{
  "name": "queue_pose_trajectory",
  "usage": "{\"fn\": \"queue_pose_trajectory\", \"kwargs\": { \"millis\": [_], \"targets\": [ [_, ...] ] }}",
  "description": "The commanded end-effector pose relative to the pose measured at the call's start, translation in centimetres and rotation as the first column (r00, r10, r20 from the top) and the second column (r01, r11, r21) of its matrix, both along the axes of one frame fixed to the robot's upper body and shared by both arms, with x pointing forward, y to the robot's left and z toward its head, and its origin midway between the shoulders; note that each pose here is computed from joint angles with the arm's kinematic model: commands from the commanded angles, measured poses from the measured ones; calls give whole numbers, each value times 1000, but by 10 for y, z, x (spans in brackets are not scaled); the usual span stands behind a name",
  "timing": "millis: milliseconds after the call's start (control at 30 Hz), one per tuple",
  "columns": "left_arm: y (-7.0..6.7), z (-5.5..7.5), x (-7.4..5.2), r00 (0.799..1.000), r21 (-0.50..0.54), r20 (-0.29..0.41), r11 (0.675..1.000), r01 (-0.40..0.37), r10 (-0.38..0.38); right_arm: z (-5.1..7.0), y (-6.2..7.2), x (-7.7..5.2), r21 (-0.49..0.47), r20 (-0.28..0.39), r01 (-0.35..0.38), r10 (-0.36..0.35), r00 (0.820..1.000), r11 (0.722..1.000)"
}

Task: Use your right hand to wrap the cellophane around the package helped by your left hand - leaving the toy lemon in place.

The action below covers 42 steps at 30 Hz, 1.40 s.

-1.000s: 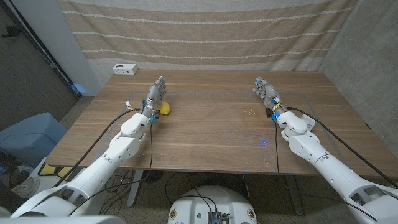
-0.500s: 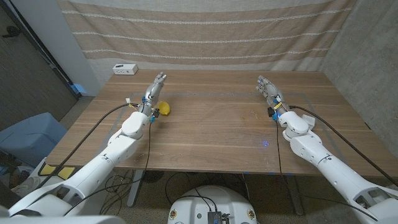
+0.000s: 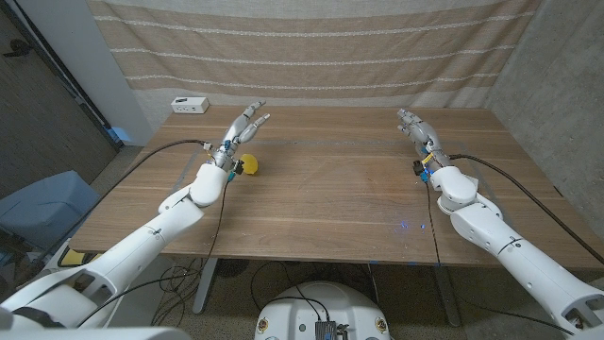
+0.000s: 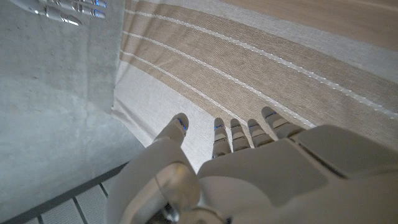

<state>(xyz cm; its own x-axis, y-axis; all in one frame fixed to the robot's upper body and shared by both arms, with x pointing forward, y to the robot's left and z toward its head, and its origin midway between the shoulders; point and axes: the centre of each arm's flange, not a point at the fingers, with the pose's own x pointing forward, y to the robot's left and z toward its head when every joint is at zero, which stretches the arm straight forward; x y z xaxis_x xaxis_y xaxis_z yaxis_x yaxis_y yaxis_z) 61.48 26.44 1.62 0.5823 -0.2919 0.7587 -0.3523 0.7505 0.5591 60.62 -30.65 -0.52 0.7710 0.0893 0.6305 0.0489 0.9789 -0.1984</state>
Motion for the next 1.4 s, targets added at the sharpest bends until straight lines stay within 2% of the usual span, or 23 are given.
{"fn": "queue_pose_trajectory", "kwargs": {
  "millis": [33,267,500,900,1067,1267,1300,1400],
  "targets": [
    [-24,9,-13,987,296,158,951,-83,37,5,-11,-28,-109,33,148,-145,989,983],
    [-30,9,-16,986,347,167,937,-49,-10,5,-16,-42,-163,33,219,-217,976,962],
    [-40,7,-17,987,420,152,907,-19,-49,2,-21,-58,-222,38,320,-320,947,921],
    [-61,4,-19,986,531,121,847,34,-115,-10,-33,-81,-258,33,418,-425,905,871],
    [-65,2,-21,985,555,105,830,57,-138,-18,-38,-93,-273,24,463,-475,880,843],
    [-71,0,-24,982,590,91,804,81,-165,-31,-44,-110,-295,1,519,-543,840,802],
    [-71,0,-24,982,590,91,804,81,-166,-31,-44,-110,-295,1,519,-543,839,802],
    [-75,0,-25,980,608,79,788,97,-182,-38,-46,-118,-296,-8,543,-571,821,785]
  ]
}}
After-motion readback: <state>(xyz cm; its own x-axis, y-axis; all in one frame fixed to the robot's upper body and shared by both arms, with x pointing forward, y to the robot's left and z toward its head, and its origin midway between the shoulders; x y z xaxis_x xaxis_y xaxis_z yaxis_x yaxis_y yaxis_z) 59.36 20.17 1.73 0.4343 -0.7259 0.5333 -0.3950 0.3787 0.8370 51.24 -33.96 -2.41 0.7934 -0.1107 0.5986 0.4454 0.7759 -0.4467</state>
